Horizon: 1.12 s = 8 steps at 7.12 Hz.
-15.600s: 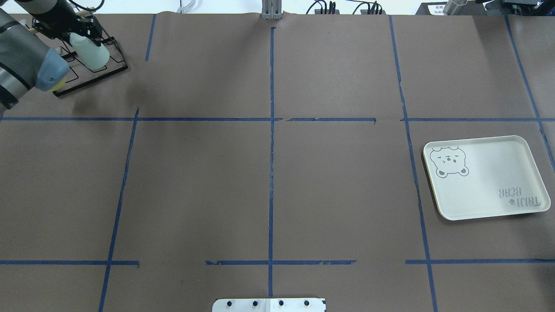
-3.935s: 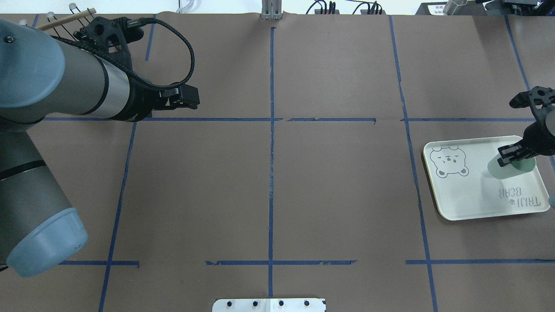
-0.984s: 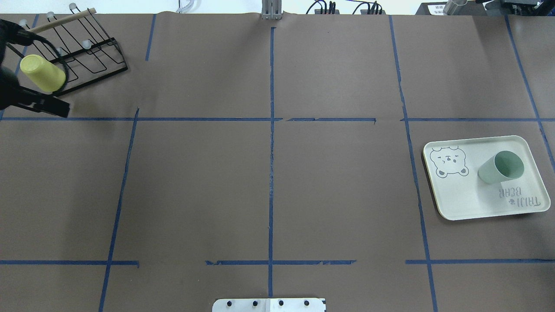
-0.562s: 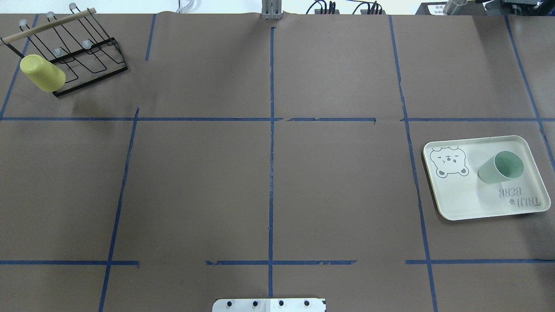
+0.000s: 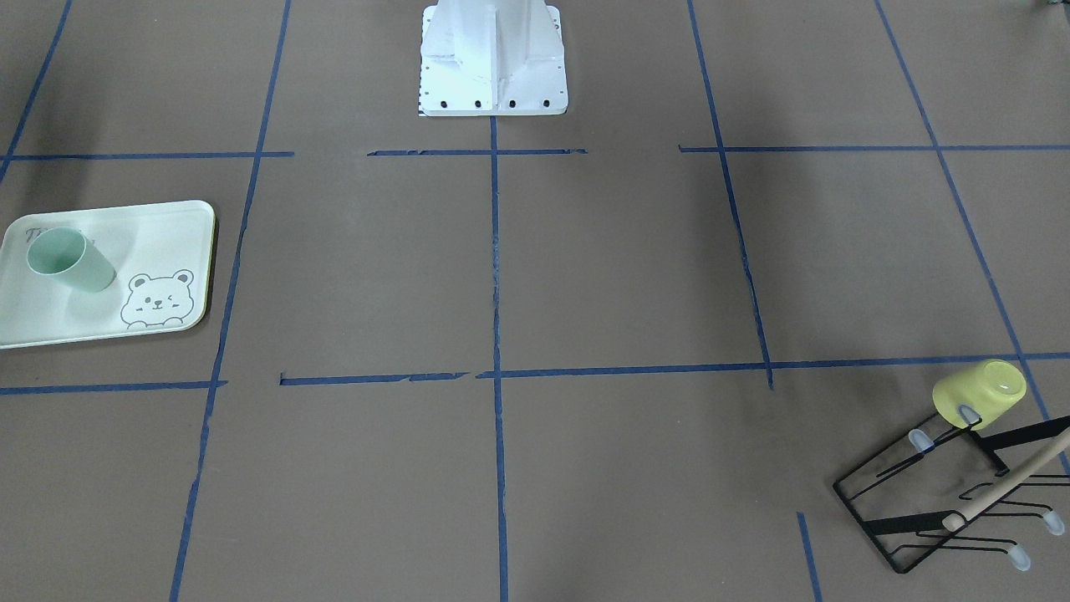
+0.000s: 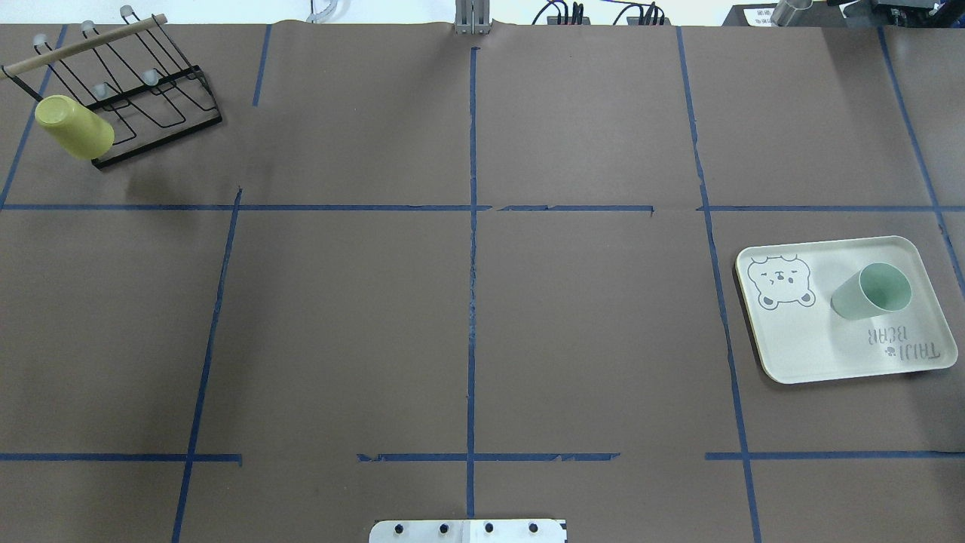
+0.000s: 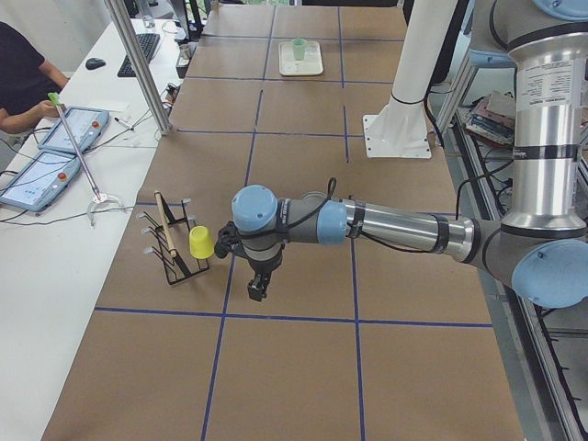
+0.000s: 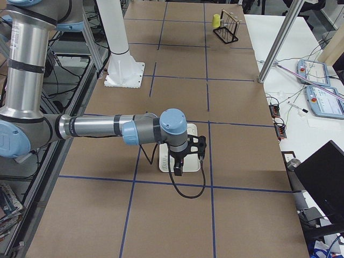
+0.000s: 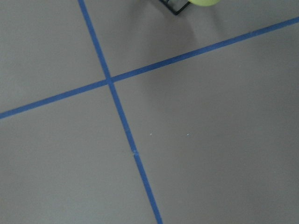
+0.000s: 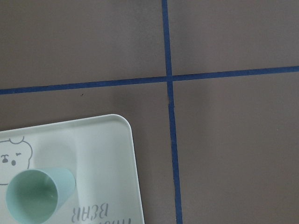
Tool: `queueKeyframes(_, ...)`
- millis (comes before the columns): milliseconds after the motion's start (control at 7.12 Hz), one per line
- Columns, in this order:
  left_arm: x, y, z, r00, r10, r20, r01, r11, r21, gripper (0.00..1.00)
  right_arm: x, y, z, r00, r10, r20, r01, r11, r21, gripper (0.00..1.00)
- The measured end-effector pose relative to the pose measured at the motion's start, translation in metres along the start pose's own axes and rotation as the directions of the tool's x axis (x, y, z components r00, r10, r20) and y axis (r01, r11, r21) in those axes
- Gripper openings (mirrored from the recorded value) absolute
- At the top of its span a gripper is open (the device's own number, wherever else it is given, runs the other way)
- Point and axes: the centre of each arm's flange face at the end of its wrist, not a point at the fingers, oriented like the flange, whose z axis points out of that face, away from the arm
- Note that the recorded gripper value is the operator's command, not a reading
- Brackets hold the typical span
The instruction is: Left arm grabs green cup and hands to right arm on tray
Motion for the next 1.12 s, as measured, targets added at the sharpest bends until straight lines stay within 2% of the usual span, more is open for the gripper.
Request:
queueKeyframes(422,-0.004,0.001,-0.002,0.998,-0.068,0.009,0.068,0.998,-0.009,1.00,0.015,0.010,0.005,1.000,0.012,-0.022,-0.012,1.000,-0.006,1.00)
queueKeyframes(703,0.000,-0.002,-0.003,0.991,-0.124,-0.042,0.124,0.992,-0.018,1.00,0.027,0.016,0.010,0.996,-0.056,-0.072,0.054,0.998,-0.021,1.00)
queueKeyframes(1124,0.002,-0.003,-0.004,0.990,-0.129,-0.062,0.128,0.992,-0.008,1.00,0.030,0.026,0.015,0.997,-0.062,-0.048,0.059,0.996,-0.066,1.00)
